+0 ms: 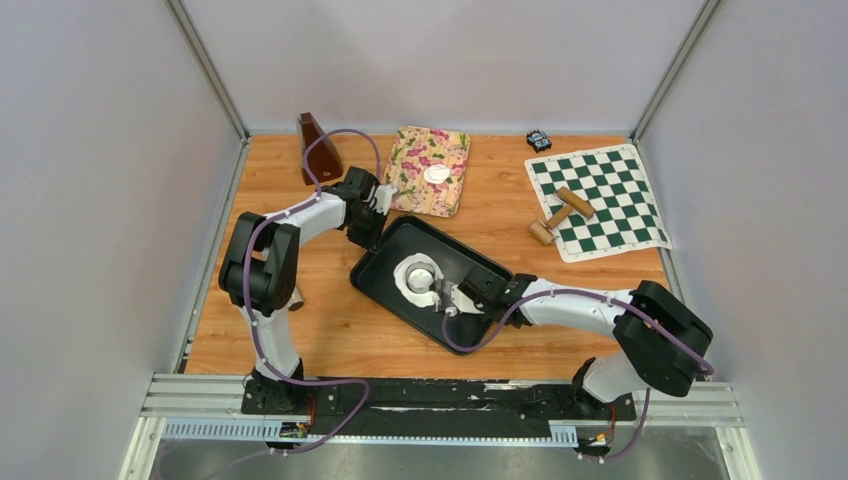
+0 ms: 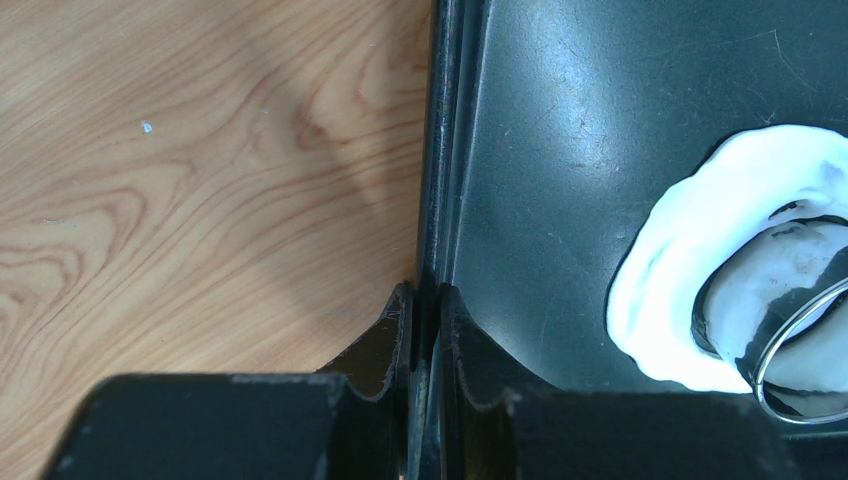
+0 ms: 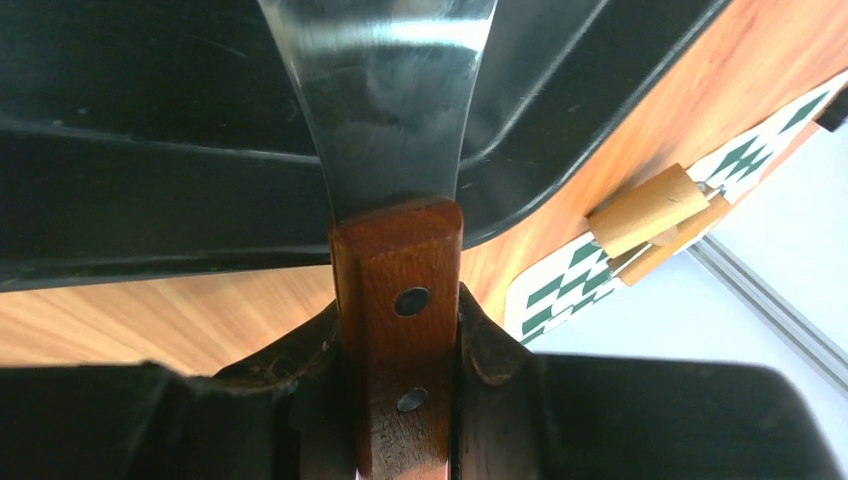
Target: Roll out the dumpling wrappers from the dough
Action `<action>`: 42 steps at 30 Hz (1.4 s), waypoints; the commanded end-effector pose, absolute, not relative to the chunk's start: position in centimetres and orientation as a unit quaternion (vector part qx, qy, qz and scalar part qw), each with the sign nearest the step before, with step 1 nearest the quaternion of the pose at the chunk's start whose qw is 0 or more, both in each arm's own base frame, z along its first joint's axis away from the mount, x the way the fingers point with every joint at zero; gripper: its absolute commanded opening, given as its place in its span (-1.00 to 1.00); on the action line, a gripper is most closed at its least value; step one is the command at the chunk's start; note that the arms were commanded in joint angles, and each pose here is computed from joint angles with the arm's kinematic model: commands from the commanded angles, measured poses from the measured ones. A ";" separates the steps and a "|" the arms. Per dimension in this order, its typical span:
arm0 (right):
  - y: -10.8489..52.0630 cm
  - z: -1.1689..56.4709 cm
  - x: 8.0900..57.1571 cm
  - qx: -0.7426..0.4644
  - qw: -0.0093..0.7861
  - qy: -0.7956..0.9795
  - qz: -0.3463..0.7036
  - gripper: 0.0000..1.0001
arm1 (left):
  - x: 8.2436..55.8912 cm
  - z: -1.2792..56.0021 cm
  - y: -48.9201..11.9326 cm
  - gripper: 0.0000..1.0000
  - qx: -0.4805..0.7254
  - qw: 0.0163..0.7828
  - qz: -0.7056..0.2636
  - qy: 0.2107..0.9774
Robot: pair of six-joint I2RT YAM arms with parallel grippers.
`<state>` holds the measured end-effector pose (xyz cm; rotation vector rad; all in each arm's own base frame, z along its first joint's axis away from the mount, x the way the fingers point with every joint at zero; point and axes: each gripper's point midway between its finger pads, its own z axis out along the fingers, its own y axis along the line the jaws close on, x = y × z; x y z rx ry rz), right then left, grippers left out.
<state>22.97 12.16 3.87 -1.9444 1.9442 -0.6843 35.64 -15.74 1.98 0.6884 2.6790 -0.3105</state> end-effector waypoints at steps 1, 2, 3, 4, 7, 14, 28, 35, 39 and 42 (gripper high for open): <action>12.9 3.5 21.3 -0.696 0.136 0.678 -0.194 -1.00 | 36.4 1.8 -14.7 -1.00 0.241 0.187 -0.075 0.949; 13.0 3.5 21.1 -0.699 0.133 0.677 -0.187 -1.00 | 36.4 1.7 -14.7 -1.00 0.241 0.187 -0.075 0.949; 13.1 3.4 20.9 -0.701 0.130 0.678 -0.180 -1.00 | 36.4 1.8 -14.8 -1.00 0.241 0.188 -0.075 0.949; 13.3 3.3 20.8 -0.703 0.127 0.678 -0.175 -1.00 | 36.4 1.8 -14.8 -1.00 0.241 0.188 -0.076 0.949; 14.0 3.0 20.4 -0.711 0.116 0.676 -0.154 -1.00 | 36.4 1.9 -14.8 -1.00 0.241 0.188 -0.076 0.949; 15.3 3.3 21.5 -0.720 0.118 0.670 -0.140 -1.00 | 36.2 1.9 -14.8 -1.00 0.242 0.188 -0.077 0.949; 17.2 4.1 21.8 -0.754 0.141 0.634 -0.095 -1.00 | 36.2 1.9 -15.0 -1.00 0.242 0.187 -0.084 0.948; 18.3 4.2 22.0 -0.761 0.146 0.628 -0.077 -1.00 | 36.2 1.9 -15.1 -1.00 0.242 0.187 -0.085 0.948; 19.2 4.2 22.5 -0.761 0.148 0.628 -0.071 -1.00 | 36.1 1.9 -15.1 -1.00 0.242 0.187 -0.086 0.948; 20.1 4.4 23.0 -0.759 0.156 0.628 -0.066 -1.00 | 36.1 1.9 -15.1 -1.00 0.242 0.186 -0.086 0.948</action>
